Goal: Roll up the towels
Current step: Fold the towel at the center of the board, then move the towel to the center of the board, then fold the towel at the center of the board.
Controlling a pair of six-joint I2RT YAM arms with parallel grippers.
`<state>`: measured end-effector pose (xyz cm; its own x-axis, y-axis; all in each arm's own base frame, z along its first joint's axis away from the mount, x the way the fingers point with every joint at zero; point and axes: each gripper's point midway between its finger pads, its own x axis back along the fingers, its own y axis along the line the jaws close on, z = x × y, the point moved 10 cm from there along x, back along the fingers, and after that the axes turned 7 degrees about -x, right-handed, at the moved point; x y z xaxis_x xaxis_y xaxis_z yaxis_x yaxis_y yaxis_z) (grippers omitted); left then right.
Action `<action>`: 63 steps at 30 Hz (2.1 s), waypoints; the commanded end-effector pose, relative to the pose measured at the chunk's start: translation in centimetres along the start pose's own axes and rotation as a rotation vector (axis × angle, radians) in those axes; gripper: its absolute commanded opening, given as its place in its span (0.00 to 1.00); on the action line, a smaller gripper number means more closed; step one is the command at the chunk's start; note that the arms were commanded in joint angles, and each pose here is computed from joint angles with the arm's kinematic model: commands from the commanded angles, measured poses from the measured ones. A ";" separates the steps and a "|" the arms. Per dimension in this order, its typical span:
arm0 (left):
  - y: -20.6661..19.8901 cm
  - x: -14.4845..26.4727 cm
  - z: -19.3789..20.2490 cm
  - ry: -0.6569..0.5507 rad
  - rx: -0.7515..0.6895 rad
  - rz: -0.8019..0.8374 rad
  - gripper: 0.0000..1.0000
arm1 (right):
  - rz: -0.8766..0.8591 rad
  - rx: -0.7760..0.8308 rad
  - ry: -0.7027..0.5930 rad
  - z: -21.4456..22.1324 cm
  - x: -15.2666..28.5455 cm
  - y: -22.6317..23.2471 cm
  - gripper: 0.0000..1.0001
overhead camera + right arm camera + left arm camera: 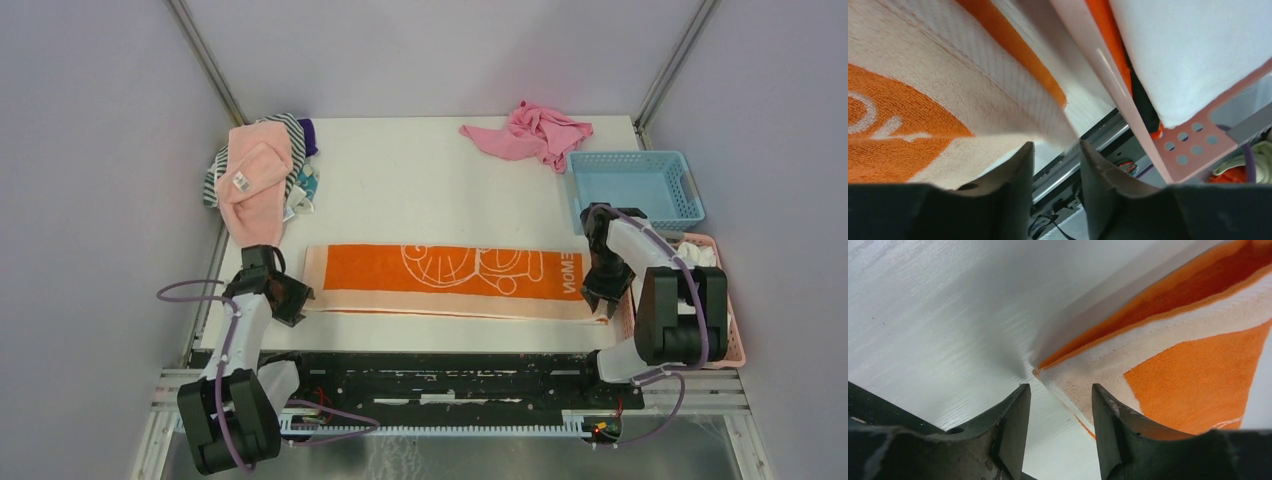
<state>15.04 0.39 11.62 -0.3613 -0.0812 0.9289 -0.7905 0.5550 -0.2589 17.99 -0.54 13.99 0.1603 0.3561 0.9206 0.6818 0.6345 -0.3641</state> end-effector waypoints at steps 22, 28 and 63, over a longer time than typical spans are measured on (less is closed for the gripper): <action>-13.6 2.1 -1.7 -0.144 -0.431 0.236 0.65 | -0.742 0.166 -0.275 -1.2 7.1 1.0 0.98; -13.1 -2.8 -2.4 -0.124 -0.477 0.029 0.59 | -0.789 0.238 -0.215 -1.3 5.8 3.2 0.94; -8.3 -4.7 -7.0 0.006 -0.493 -0.062 0.67 | -0.625 0.264 -0.054 -0.7 0.7 6.2 0.87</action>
<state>27.00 1.41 11.26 -0.3169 -0.1222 0.9405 -0.5120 0.8568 -0.0612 22.30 3.83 11.67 -0.2257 -0.1516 0.9623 0.4328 0.8694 0.2384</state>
